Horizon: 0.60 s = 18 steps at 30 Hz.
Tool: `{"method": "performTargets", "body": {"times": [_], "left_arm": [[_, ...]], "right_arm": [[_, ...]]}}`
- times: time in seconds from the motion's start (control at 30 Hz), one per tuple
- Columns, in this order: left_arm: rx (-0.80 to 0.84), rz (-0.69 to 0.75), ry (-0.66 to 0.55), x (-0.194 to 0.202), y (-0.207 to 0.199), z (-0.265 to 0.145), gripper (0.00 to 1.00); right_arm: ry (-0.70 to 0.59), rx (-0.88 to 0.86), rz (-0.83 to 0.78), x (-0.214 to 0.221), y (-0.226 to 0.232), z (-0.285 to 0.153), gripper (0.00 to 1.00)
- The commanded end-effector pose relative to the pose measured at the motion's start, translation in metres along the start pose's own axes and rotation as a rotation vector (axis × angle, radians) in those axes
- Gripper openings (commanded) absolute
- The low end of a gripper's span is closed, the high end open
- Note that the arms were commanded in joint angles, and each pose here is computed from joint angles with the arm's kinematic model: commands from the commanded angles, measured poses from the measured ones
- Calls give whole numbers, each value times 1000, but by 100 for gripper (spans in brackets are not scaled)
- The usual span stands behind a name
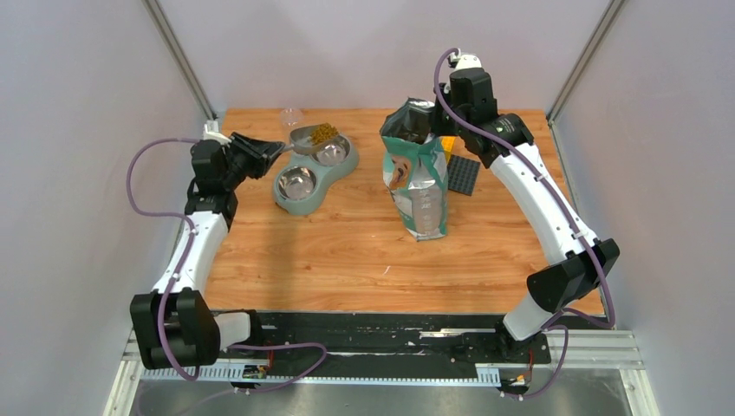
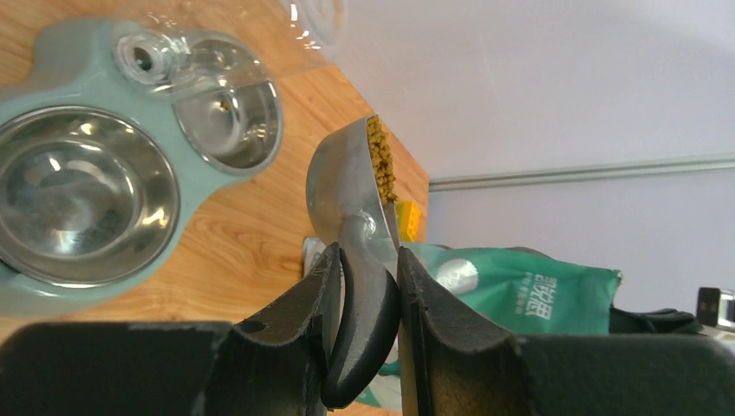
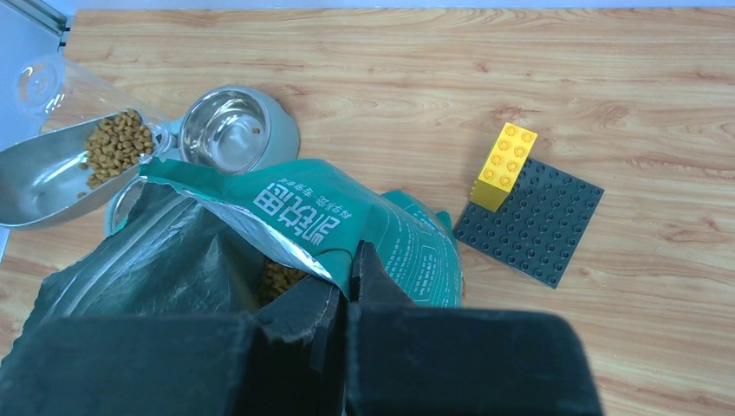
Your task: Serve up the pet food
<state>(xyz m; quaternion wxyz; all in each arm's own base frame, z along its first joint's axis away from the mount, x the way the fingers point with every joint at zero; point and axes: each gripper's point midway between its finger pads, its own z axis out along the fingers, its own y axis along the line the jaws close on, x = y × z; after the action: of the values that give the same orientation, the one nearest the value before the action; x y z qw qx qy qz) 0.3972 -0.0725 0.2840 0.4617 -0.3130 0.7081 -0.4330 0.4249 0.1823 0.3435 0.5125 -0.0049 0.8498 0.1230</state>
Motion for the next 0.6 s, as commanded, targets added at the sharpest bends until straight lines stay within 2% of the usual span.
{"method": "performTargets", "body": {"times": [0.0,0.57], "left_arm": [[138,69,-135,-24,-29,-9,0],[16,-25,-144,-11,38,16,0]], "right_arm": [[-199,-45,49,-57,6,-31,0],[-200,-28,47,-58,1,-28,0]]}}
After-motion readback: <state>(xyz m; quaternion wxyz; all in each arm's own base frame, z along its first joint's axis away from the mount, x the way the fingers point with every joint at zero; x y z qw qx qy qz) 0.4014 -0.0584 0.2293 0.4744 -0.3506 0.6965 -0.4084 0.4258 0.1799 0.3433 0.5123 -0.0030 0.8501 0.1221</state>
